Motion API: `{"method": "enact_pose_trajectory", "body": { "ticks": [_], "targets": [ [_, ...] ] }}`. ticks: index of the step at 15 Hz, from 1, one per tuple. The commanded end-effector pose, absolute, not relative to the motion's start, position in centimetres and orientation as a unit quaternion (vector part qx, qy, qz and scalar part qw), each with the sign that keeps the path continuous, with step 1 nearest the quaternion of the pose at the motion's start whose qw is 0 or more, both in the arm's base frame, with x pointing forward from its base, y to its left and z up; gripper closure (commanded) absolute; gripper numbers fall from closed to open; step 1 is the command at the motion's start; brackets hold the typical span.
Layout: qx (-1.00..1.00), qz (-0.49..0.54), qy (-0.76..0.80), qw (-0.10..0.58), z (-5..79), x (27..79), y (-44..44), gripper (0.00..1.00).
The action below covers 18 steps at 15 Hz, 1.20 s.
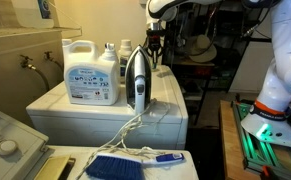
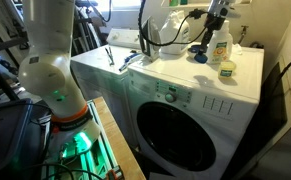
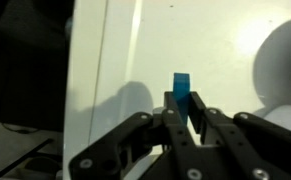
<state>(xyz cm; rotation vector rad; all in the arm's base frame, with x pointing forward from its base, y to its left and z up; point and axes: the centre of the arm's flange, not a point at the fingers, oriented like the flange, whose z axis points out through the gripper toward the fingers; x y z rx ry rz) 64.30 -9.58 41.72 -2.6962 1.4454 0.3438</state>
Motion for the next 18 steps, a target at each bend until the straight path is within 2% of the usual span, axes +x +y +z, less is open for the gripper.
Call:
{"method": "enact_pose_trajectory", "body": {
  "ticks": [1,8,9,10,11,18],
  "targets": [
    [-0.893,0.138,0.427,-0.026,39.9,61.5,-9.3,0.94],
    [-0.905,0.173,0.385,-0.043,35.7,60.0,-7.8,0.93],
    [-0.905,0.178,0.384,-0.041,35.4,59.9,-7.6,0.84],
    [-0.906,0.178,0.383,-0.040,35.3,59.8,-7.5,0.57],
    [-0.905,0.175,0.385,-0.038,35.3,59.9,-7.4,0.56],
    [-0.907,0.148,0.395,-0.019,36.6,60.4,-7.1,0.05]
  ]
}}
